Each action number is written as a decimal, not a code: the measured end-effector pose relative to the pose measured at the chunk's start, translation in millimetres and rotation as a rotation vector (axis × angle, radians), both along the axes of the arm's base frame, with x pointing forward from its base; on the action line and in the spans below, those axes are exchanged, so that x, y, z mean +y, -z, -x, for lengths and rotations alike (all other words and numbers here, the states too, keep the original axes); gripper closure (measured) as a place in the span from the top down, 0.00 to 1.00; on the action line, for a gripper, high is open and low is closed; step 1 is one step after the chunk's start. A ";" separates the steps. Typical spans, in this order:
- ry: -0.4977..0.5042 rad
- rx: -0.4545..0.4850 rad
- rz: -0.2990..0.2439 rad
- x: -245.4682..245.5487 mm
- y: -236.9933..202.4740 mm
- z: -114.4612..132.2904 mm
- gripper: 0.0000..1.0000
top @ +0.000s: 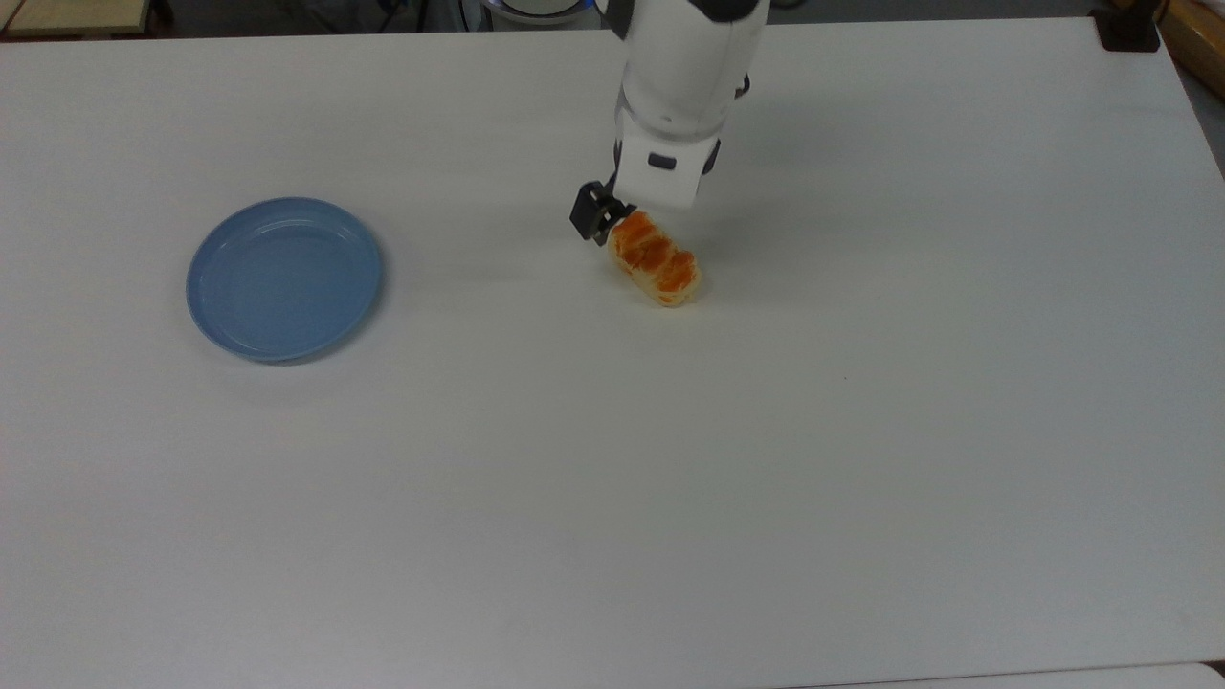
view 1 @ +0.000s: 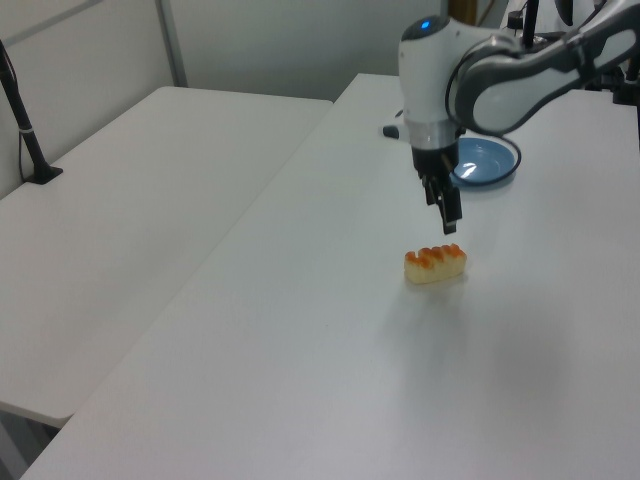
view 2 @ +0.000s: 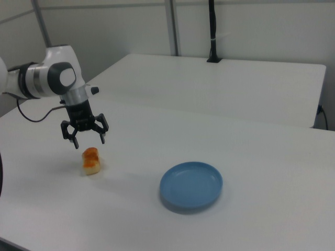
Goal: Put the bread on a plate
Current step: 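Lower the gripper over the bread roll and close on it, then lift the held bread roll and carry it over the blue plate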
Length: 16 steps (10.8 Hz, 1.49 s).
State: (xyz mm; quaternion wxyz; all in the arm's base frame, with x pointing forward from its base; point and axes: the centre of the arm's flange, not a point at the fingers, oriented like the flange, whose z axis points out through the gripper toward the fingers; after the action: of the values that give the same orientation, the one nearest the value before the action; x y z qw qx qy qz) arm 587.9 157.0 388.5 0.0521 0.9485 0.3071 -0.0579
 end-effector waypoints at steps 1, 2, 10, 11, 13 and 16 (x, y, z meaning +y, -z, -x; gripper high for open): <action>-0.005 0.003 0.019 7.1 16.8 -2.0 1.00; -0.007 0.009 0.032 16.1 31.6 -2.1 1.00; 0.020 0.008 0.087 30.7 78.0 -5.1 0.61; 0.015 0.007 0.088 37.0 77.9 -3.1 0.52; 0.029 -0.003 0.092 44.9 76.4 -1.0 0.35; 0.048 -0.011 0.091 40.0 42.2 -1.9 0.35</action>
State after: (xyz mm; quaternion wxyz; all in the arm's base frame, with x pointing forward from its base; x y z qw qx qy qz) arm 589.8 197.0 346.2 0.0955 0.9525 0.2811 -0.0680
